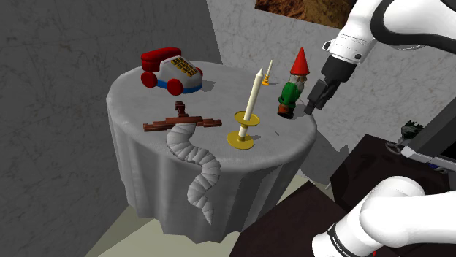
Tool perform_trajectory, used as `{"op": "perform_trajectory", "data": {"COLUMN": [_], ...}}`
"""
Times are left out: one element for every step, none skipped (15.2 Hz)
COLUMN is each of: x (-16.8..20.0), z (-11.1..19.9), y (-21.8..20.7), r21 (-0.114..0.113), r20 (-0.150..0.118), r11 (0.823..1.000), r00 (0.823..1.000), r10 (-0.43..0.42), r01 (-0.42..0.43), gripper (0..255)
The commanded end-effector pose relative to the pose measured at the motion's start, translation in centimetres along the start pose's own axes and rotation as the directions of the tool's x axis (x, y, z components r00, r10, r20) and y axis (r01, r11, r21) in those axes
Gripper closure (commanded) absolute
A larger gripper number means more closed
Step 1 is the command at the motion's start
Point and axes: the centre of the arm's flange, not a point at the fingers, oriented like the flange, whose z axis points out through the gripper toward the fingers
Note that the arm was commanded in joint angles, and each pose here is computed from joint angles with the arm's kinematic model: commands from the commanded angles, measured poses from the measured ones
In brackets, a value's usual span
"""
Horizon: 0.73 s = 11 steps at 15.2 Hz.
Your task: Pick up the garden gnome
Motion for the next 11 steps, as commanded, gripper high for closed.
{"op": "perform_trajectory", "data": {"x": [0.0, 0.4, 0.8, 1.2, 1.6, 2.0, 2.5, 2.9, 3.4, 3.8, 4.3], "z": [0.0, -0.4, -0.8, -1.2, -1.6, -2.0, -2.4, -2.8, -3.2, -3.6, -4.0], "y": [0.0, 1.1, 2.1, 3.2, 4.3, 5.3, 6.4, 7.4, 8.5, 9.5, 10.5], "r21": [0.000, 0.007, 0.013, 0.019, 0.025, 0.030, 0.034, 0.038, 0.041, 0.044, 0.046], "r20": [0.000, -0.028, -0.055, -0.083, -0.111, -0.139, -0.167, -0.195, -0.222, -0.250, -0.277], "r11": [1.000, 1.000, 0.999, 0.998, 0.997, 0.995, 0.993, 0.991, 0.988, 0.985, 0.981], "r00": [1.000, 0.999, 0.998, 0.995, 0.991, 0.986, 0.981, 0.974, 0.966, 0.956, 0.946], "r10": [0.000, -0.018, -0.035, -0.053, -0.070, -0.087, -0.103, -0.120, -0.136, -0.151, -0.166], "r01": [0.000, 0.018, 0.036, 0.055, 0.073, 0.092, 0.111, 0.129, 0.148, 0.167, 0.186], "gripper": [0, 0, 0, 0, 0, 0, 0, 0, 0, 0, 0]}}
